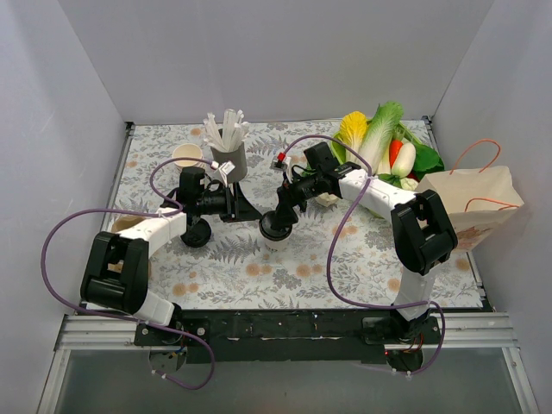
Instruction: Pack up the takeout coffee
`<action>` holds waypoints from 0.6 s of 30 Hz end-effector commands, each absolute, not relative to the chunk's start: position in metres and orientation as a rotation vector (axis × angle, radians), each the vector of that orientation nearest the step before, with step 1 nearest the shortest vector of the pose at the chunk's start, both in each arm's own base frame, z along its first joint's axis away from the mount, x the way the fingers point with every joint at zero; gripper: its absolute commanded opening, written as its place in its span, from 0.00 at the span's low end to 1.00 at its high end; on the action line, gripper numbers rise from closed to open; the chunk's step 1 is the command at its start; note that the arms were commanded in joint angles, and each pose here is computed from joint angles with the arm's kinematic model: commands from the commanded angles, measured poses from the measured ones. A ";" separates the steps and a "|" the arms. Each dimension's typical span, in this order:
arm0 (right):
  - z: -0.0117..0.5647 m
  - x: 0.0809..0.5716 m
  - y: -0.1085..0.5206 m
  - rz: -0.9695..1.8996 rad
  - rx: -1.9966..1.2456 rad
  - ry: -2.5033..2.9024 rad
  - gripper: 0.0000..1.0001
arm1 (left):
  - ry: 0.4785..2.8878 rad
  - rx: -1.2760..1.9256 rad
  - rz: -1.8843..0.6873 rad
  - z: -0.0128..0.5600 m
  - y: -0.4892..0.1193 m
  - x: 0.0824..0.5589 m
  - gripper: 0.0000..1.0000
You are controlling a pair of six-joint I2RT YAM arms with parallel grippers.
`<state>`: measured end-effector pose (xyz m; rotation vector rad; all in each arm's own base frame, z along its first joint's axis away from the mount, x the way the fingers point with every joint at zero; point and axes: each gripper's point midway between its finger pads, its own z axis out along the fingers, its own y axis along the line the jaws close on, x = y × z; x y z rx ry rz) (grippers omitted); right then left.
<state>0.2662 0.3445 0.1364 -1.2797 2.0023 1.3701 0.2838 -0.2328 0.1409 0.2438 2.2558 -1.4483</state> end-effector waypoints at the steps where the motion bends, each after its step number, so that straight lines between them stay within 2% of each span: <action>1: 0.166 0.272 0.351 1.351 -1.300 1.892 0.97 | 2.233 0.259 -1.443 0.141 -0.232 0.285 0.46; 18: 0.164 0.272 0.350 1.336 -1.277 1.928 0.97 | 2.264 0.246 -1.450 0.128 -0.231 0.280 0.47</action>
